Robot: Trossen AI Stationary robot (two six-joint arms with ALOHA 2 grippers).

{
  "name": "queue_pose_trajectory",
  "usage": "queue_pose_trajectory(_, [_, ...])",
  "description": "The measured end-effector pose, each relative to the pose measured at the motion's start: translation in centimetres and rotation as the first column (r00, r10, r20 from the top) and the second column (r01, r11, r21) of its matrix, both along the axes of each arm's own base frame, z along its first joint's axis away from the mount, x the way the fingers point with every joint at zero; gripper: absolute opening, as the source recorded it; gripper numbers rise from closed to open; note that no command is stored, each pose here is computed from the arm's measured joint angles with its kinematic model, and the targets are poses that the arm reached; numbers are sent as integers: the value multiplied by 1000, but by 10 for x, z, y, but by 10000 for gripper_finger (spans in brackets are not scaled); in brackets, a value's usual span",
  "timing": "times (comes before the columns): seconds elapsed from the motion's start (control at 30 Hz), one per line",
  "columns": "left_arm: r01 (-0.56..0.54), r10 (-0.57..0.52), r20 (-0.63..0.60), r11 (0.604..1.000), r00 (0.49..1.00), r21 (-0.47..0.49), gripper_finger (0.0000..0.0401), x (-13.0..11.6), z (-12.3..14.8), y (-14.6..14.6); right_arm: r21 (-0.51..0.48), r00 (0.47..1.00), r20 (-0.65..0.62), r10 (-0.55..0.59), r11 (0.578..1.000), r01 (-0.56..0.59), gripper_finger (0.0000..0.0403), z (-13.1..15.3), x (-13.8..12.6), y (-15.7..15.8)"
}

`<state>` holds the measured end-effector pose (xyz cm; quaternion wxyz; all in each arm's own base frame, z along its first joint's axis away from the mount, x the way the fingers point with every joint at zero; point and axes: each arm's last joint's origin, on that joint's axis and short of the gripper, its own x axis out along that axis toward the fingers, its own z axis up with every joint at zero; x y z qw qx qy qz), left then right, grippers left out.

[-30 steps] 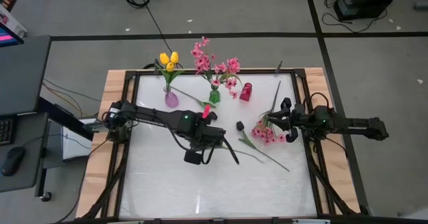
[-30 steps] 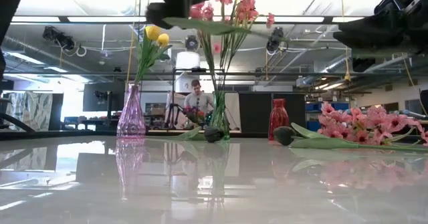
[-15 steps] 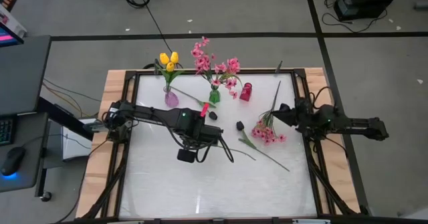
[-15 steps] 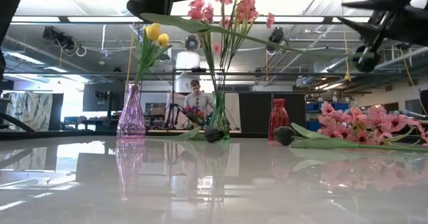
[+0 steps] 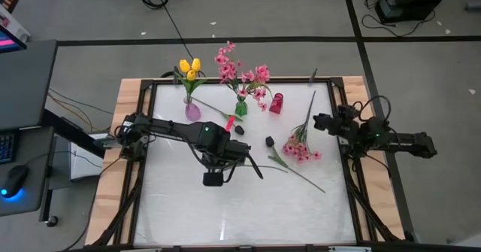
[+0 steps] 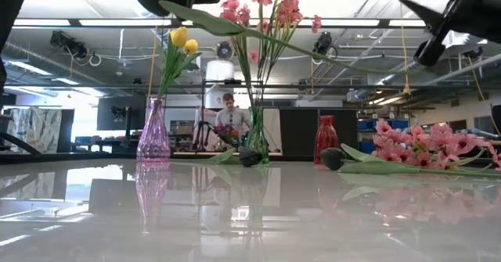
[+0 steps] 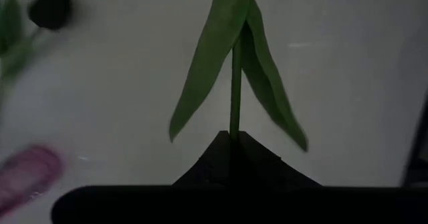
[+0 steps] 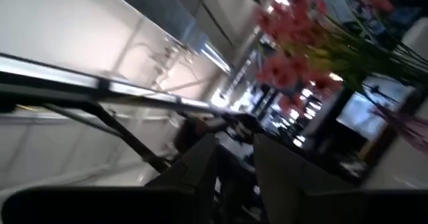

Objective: Sort flowers into vase by color
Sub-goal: Put the bottom black flower into the red vase

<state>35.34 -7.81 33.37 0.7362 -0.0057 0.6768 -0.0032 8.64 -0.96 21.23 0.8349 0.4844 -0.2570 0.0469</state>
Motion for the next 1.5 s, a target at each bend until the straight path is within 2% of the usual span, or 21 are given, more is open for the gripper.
queue_pose_trajectory(0.07, [-45, 45, -6, 998, 999, -32, 18, 0, 0, -1, -44, 999, 33, -23, 999, 25, 110, 6, -3, 0])
queue_pose_trajectory(0.13, [-66, 65, -16, 996, 998, -59, 18, 0, 0, -2, -156, 997, 59, -42, 987, 51, 110, 16, -6, 2])
queue_pose_trajectory(0.23, [-73, 70, -30, 992, 997, -105, 18, -1, 0, -3, -257, 993, 76, -86, 961, 102, 110, 35, -12, 3])
queue_pose_trajectory(0.4, [-72, 67, -38, 988, 997, -135, 18, -1, 0, -4, -450, 981, -68, -181, 883, 132, 110, 74, -12, 3])
queue_pose_trajectory(0.53, [-64, 59, -41, 988, 997, -143, 18, -1, 0, -4, -578, 951, -235, -199, 816, 28, 110, 103, 2, 4])
queue_pose_trajectory(0.67, [-80, 77, -23, 983, 997, -166, 18, -1, 7, -5, -647, 909, -370, -193, 755, -103, 110, 129, 24, 4])
queue_pose_trajectory(0.83, [-185, 199, 27, 947, 980, -263, 18, 0, 33, 1, -686, 845, -491, -212, 692, -225, 110, 145, 54, 2])
queue_pose_trajectory(0.97, [-287, 324, 32, 875, 945, -391, 18, 0, 56, 10, -721, 829, -506, -237, 644, -256, 110, 157, 69, 4])
queue_pose_trajectory(1.07, [-362, 414, 4, 800, 910, -478, 18, -1, 70, 17, -775, 811, -499, -305, 576, -259, 110, 162, 74, 9])
queue_pose_trajectory(1.17, [-447, 516, -37, 703, 856, -553, 18, 2, 79, 24, -845, 779, -475, -410, 461, -272, 110, 167, 76, 16])
queue_pose_trajectory(1.4, [-485, 640, -90, 476, 763, -733, 18, 21, 92, 37, -944, 685, -325, -652, 183, -274, 110, 176, 84, 37])
queue_pose_trajectory(1.5, [-481, 675, -101, 404, 731, -778, 18, 27, 97, 45, -951, 622, -263, -737, 88, -298, 110, 177, 88, 46])
